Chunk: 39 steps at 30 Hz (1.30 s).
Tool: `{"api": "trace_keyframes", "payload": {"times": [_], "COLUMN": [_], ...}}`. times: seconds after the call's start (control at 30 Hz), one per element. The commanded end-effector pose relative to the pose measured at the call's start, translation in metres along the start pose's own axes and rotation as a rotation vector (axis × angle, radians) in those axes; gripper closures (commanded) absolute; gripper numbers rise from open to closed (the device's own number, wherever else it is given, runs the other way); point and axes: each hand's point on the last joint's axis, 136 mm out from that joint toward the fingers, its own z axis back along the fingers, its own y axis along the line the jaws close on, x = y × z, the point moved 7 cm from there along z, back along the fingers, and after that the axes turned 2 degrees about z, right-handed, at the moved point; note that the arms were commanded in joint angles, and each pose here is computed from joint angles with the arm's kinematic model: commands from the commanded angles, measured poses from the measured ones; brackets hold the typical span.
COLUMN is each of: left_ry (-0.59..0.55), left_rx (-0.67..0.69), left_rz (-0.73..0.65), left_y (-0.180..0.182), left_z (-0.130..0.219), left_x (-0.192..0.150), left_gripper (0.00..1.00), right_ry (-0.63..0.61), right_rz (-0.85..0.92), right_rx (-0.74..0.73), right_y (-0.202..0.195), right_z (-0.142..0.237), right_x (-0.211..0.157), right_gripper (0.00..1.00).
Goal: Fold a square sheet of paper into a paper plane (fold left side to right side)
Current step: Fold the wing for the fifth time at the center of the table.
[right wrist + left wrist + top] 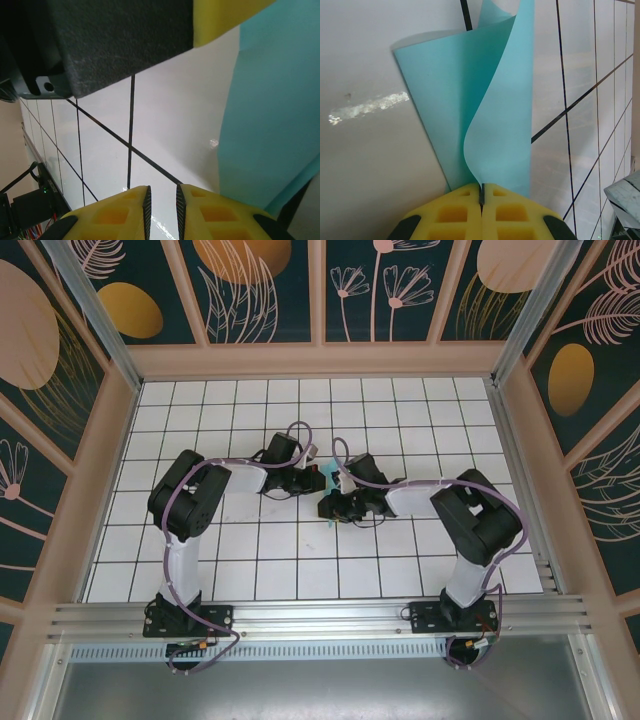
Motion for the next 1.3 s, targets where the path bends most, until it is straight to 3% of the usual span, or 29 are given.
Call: {"api": "trace_keyframes", "payload": {"times": [0.0, 0.83, 1.27], "left_ry": [-0.031, -0.041, -0.043], "left_rx": [0.142, 0.162, 0.204], "left_rz": [0.002, 0.003, 0.019], "left_y": [0.030, 0.033, 0.041], "left_z": [-0.012, -0.012, -0.016], "left_x": [-0.001, 0.000, 0.001], "left_gripper": [1.00, 1.00, 1.00], "right_ry": [0.016, 0.060, 0.157], "right_rz": [0.019, 0.006, 0.046], "right_rx": [-0.025, -0.082, -0.126], "right_y": [-0.001, -0.011, -0.008], "right_z": [-0.006, -0.014, -0.010], "right_x": [0.001, -0.008, -0.038], "right_gripper": [0.76, 0.76, 0.76]}}
